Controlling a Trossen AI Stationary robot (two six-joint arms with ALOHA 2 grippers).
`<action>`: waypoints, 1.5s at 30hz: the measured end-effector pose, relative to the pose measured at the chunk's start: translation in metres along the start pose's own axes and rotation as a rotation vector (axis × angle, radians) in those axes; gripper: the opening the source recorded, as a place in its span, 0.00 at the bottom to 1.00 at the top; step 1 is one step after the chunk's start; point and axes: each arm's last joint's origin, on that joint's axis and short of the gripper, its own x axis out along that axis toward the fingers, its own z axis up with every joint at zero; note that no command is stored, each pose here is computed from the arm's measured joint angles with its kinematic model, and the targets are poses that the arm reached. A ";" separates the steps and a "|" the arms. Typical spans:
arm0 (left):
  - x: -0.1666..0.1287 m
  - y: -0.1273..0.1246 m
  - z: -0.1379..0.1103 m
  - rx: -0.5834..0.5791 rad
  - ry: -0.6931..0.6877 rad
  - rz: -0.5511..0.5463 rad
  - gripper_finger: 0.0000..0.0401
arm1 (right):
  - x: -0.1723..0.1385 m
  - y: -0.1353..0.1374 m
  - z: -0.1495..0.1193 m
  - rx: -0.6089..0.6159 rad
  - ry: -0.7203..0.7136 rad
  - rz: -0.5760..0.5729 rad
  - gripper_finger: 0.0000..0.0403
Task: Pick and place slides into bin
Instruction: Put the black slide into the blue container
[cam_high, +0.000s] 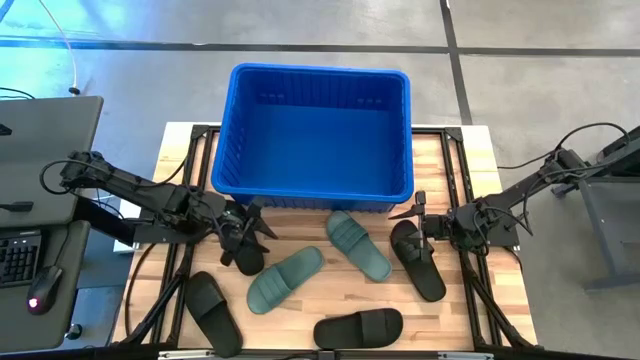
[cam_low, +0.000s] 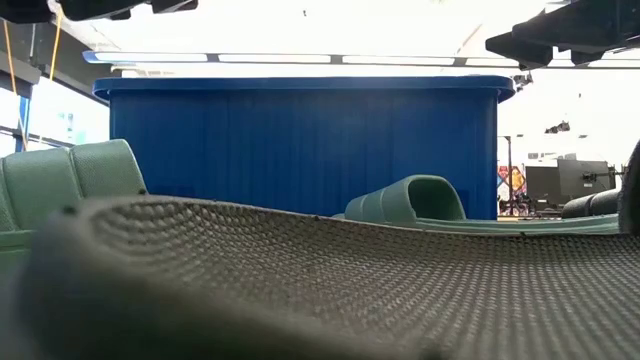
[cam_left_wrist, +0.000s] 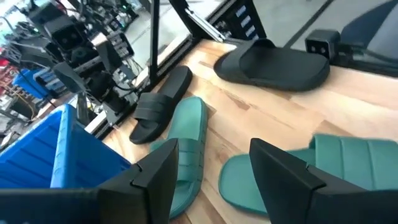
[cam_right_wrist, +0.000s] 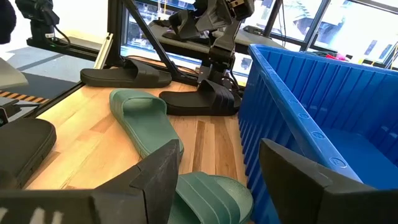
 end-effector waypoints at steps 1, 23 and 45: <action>0.000 0.001 0.001 -0.001 -0.008 0.006 0.47 | 0.000 0.000 0.000 0.000 0.000 0.000 0.52; -0.001 -0.017 -0.022 -0.537 0.262 -0.116 0.43 | 0.000 0.000 0.000 0.000 0.000 0.000 0.52; -0.020 -0.051 -0.064 -0.767 0.946 -0.281 0.30 | 0.000 0.001 -0.004 -0.019 0.038 0.007 0.53</action>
